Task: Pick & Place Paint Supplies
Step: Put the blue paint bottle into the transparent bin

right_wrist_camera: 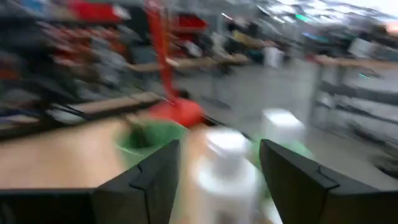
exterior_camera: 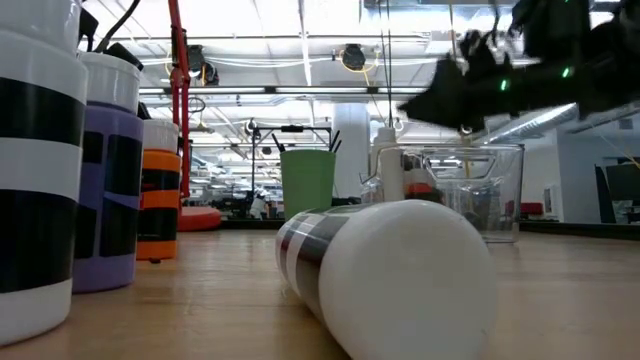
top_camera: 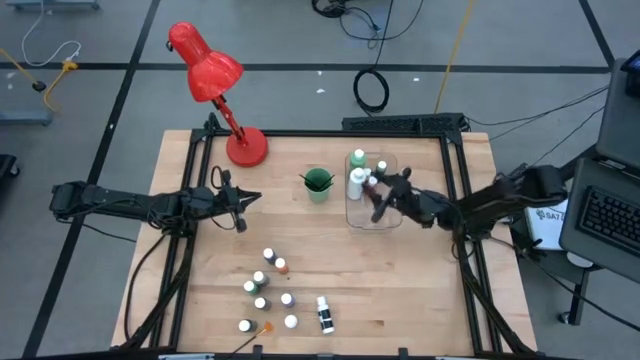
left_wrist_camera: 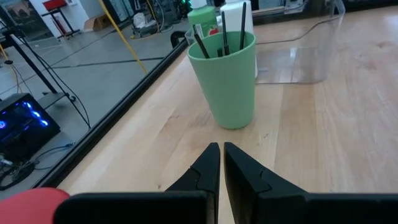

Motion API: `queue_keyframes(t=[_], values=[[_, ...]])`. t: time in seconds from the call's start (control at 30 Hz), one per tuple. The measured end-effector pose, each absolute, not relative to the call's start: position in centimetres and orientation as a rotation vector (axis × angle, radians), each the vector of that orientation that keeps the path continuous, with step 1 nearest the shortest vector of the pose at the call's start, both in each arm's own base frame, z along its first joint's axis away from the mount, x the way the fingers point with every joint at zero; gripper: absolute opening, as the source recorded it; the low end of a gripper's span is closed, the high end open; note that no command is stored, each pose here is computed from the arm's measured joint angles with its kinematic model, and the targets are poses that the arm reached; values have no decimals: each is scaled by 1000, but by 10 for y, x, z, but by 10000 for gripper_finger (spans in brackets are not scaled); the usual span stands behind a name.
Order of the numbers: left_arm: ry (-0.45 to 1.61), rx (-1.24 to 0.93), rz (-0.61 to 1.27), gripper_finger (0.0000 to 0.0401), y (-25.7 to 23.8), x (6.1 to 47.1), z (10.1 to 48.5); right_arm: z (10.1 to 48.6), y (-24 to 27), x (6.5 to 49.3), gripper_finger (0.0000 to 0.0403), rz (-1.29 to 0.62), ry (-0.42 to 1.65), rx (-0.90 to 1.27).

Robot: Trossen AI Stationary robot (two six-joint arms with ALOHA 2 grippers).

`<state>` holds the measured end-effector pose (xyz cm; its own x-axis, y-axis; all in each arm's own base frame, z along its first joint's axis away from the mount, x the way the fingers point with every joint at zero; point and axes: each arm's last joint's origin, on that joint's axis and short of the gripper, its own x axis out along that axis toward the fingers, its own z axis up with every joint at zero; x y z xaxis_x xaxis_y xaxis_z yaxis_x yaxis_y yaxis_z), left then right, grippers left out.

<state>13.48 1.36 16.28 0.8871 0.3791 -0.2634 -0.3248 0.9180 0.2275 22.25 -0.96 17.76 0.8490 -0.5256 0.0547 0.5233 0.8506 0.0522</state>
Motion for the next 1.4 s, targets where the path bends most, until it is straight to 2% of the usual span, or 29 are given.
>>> queue_keyframes(t=[0.13, 0.23, 0.33, 0.47, 0.6, 0.77, 1.0, 1.4], values=[[309, 188, 367, 26, 14, 135, 163, 208, 22, 238, 222, -257, -159, -1], [307, 184, 368, 26, 14, 135, 163, 224, 48, 261, 218, -123, -113, -43], [302, 177, 369, 26, 14, 135, 163, 228, 72, 292, 215, -63, 12, -85], [298, 175, 370, 26, 14, 135, 164, 226, 91, 336, 215, -21, 59, -114], [299, 175, 370, 26, 14, 135, 164, 217, 85, 378, 223, 32, 74, -95], [304, 179, 369, 26, 14, 135, 163, 188, 73, 414, 234, 9, 110, -43], [311, 183, 368, 26, 14, 135, 163, 158, 79, 434, 240, 96, 147, -6], [305, 176, 369, 26, 14, 135, 163, 157, 94, 435, 240, 216, 149, -2]])
